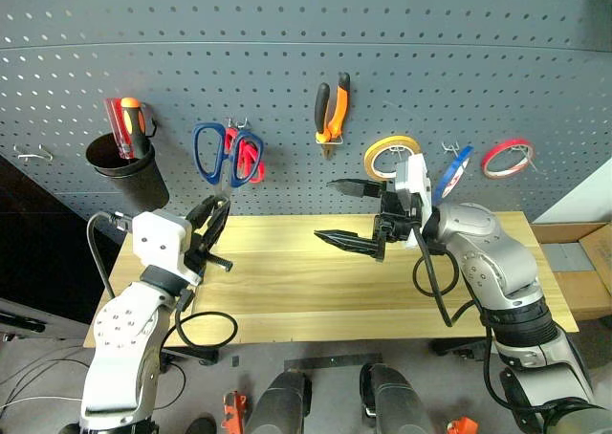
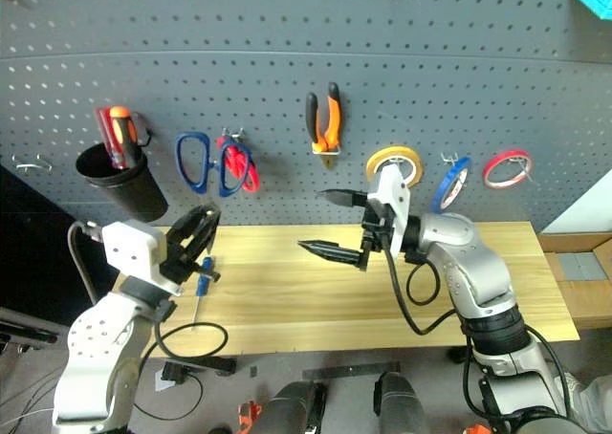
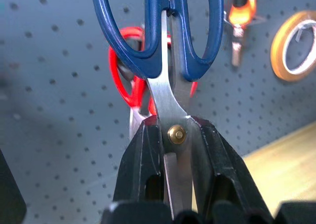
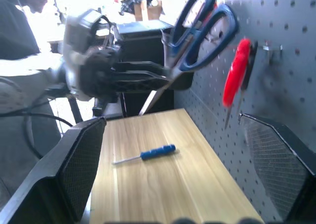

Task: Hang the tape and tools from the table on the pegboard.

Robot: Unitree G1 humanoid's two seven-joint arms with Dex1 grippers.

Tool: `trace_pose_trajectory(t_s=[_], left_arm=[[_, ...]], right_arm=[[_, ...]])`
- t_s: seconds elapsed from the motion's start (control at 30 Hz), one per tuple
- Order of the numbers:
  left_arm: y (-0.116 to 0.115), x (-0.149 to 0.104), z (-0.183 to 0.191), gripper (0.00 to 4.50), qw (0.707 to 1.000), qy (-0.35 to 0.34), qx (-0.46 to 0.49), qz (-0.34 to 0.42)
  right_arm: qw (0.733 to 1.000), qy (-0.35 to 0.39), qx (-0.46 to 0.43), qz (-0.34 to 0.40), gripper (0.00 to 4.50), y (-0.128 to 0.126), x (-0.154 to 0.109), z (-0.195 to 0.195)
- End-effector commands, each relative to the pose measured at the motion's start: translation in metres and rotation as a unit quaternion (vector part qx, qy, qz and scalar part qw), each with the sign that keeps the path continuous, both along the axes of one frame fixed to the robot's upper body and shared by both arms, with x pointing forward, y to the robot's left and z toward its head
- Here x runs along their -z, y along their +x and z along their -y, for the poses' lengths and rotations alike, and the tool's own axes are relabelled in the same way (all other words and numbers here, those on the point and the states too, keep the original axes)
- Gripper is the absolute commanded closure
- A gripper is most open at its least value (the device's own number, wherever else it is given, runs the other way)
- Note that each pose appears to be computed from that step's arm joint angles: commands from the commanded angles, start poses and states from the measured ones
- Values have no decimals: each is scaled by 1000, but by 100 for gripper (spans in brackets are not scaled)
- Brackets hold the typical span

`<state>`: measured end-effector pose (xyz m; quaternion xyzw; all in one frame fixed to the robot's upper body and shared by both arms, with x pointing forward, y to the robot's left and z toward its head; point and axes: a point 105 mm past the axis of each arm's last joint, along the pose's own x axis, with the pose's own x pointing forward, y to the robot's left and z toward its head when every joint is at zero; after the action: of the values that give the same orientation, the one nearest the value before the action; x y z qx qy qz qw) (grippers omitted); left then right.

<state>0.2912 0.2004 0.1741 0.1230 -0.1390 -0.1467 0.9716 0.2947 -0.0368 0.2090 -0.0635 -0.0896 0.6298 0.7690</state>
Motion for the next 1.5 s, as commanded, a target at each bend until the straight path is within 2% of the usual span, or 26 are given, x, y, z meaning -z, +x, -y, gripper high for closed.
trace_pose_trajectory(t_s=[0.03,0.4,0.5,0.73,0.87,0.97,1.07,1.27,1.33,1.5], left_arm=[[5,-4,4,406,1000,-11,0,19],[10,11,13,406,1000,-13,21,-1],[19,11,9,406,1000,-21,12,-4],[45,36,-11,407,998,-24,-36,-42],[51,46,-14,410,996,-19,-57,-71],[51,50,-17,410,993,-49,-64,-91],[50,49,-22,313,991,-71,-63,-91],[49,47,-40,106,989,-64,-104,-89],[42,53,-43,42,987,-61,-104,-108],[16,87,-79,42,962,-90,-160,-203]], right_arm=[[999,11,-11,33,0,-8,-17,-1],[999,5,-11,37,0,-11,-18,-2],[999,3,-11,37,0,-12,-18,-2],[999,-3,-10,38,0,-14,-17,-4],[999,-6,-6,37,0,-15,-16,-3],[999,-6,-4,35,0,-17,-15,-3],[999,-7,-3,32,0,-18,-14,-3],[1000,-7,-4,28,0,-18,-13,-5],[1000,-7,-6,25,0,-19,-13,-5],[999,-30,-24,-5,0,-25,-2,-5]])
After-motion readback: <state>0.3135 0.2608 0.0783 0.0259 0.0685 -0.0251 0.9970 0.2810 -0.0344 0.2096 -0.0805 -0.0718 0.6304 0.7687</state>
